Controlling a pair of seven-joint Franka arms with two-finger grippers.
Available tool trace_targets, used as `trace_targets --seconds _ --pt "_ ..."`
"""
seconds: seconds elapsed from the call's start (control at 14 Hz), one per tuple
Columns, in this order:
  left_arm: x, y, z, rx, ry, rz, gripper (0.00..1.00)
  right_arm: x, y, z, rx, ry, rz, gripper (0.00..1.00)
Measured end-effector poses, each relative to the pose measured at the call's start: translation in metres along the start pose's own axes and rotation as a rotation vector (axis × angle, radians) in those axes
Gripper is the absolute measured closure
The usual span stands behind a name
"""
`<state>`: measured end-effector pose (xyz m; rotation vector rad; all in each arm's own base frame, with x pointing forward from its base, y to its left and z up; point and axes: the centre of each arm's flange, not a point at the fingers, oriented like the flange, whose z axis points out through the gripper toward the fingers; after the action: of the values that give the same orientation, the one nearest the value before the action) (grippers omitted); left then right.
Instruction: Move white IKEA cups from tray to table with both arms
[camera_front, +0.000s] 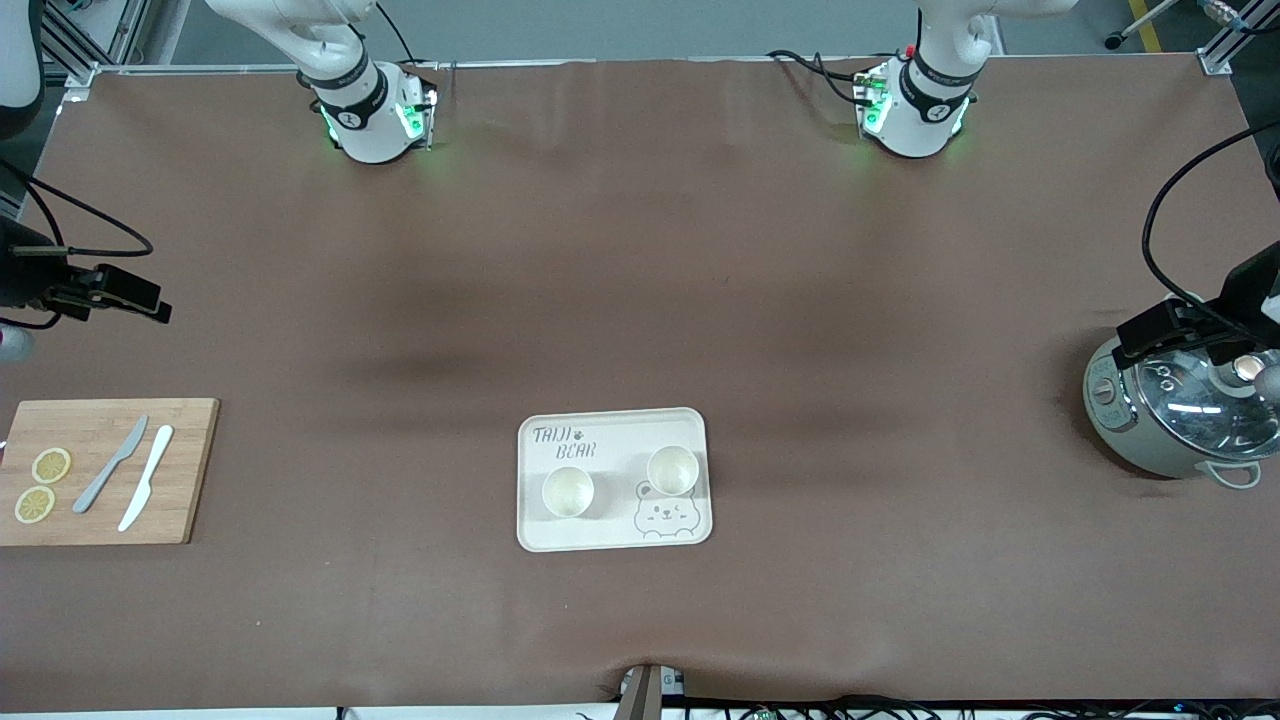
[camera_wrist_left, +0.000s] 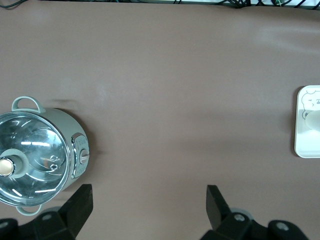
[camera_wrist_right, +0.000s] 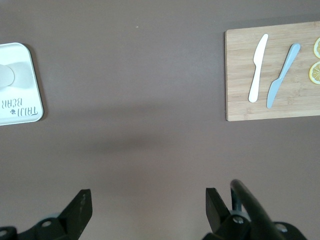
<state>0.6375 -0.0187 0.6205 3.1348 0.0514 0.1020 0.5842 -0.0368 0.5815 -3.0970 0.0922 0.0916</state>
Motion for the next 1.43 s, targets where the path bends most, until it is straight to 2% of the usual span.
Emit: trace_targets --seconds 0.64,1.14,1.43 --pt "0.002 0.001 0.009 0.002 -0.015 0.000 0.00 0.000 -0.004 0.001 0.000 -0.002 -0.006 0.00" --pt "0.020 0.014 0.068 -0.010 -0.089 0.010 0.00 0.001 -0.006 0.001 0.002 0.004 -0.010 0.00" --pt "0.034 0.031 0.108 -0.004 -0.104 0.013 0.00 0.007 -0.033 0.002 0.034 0.033 -0.040 0.00"
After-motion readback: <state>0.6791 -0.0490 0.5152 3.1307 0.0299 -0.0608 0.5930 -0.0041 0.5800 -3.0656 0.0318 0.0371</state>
